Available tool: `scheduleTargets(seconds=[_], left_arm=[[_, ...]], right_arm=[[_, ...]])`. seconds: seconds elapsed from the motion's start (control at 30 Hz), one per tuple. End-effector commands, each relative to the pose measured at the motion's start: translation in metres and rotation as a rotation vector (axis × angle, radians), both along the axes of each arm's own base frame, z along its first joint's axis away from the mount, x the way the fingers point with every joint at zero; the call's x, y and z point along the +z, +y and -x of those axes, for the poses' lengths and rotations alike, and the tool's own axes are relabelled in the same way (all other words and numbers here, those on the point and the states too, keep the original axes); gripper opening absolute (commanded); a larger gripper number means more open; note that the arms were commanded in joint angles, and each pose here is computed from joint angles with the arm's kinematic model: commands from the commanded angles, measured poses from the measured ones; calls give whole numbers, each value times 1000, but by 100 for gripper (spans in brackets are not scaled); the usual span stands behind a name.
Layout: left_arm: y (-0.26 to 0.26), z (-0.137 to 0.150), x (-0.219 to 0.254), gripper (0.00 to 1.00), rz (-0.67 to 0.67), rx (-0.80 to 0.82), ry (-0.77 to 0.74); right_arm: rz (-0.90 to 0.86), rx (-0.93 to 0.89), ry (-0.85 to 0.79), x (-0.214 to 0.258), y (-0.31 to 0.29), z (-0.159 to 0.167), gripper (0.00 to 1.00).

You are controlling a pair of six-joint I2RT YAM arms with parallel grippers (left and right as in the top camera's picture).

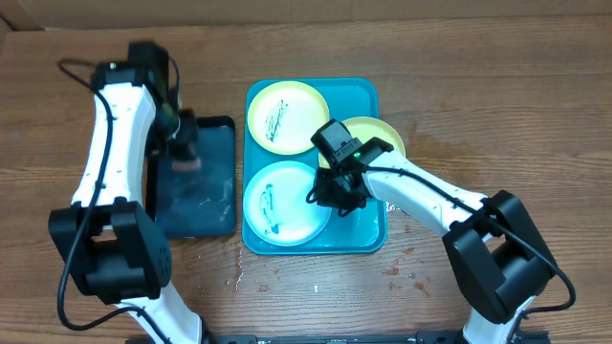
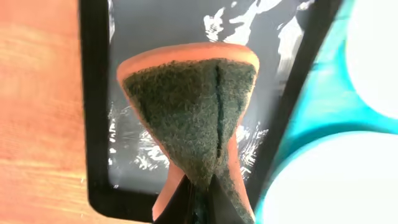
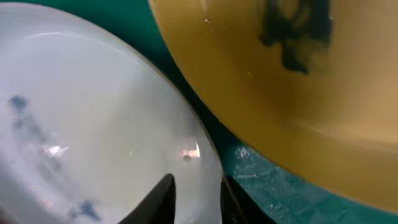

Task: Clean dirty plates on tray and stack at the side
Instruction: 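Lift the sponge with the left gripper and tilt the white plate up with the right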

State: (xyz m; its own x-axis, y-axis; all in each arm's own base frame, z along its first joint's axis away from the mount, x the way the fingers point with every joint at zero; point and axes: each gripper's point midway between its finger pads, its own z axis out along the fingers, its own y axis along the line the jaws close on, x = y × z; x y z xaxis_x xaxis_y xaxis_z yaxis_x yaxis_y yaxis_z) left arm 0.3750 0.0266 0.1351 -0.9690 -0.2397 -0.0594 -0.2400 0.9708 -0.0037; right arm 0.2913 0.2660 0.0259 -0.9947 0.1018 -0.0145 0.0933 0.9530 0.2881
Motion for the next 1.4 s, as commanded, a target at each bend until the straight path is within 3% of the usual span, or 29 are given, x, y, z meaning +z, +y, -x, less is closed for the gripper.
scheduleTargets(seconds=[0.0, 0.13, 0.3, 0.5, 0.8, 0.83, 0.93, 1.03, 1.2, 1.37], left_arm=[[-43, -8, 25, 4, 109, -119, -70], [-80, 2, 21, 4, 158, -200, -40], [-105, 8, 16, 4, 122, -281, -27], [-105, 5, 21, 4, 121, -281, -53], [-98, 4, 30, 4, 121, -265, -82], [-97, 4, 31, 4, 121, -264, -86], [-97, 3, 37, 4, 121, -265, -104], [-96, 2, 41, 4, 121, -261, -125], [-92, 2, 45, 4, 120, -253, -136], [-92, 2, 45, 4, 125, -262, -137]], right_arm=[[45, -34, 67, -34, -3, 5, 14], [38, -89, 63, -35, -1, 1, 6], [38, -69, 87, -34, -2, 7, 19], [47, -13, 81, -25, -7, 11, 23], [-76, 63, -155, 33, 16, -25, 35], [-94, 38, -168, 36, 19, -30, 36], [-137, -121, -162, 40, 24, -42, 51], [-158, -301, -161, 43, 23, -54, 54], [-167, -394, -224, 41, 26, -72, 78], [-157, -449, -187, 17, 28, -76, 78]])
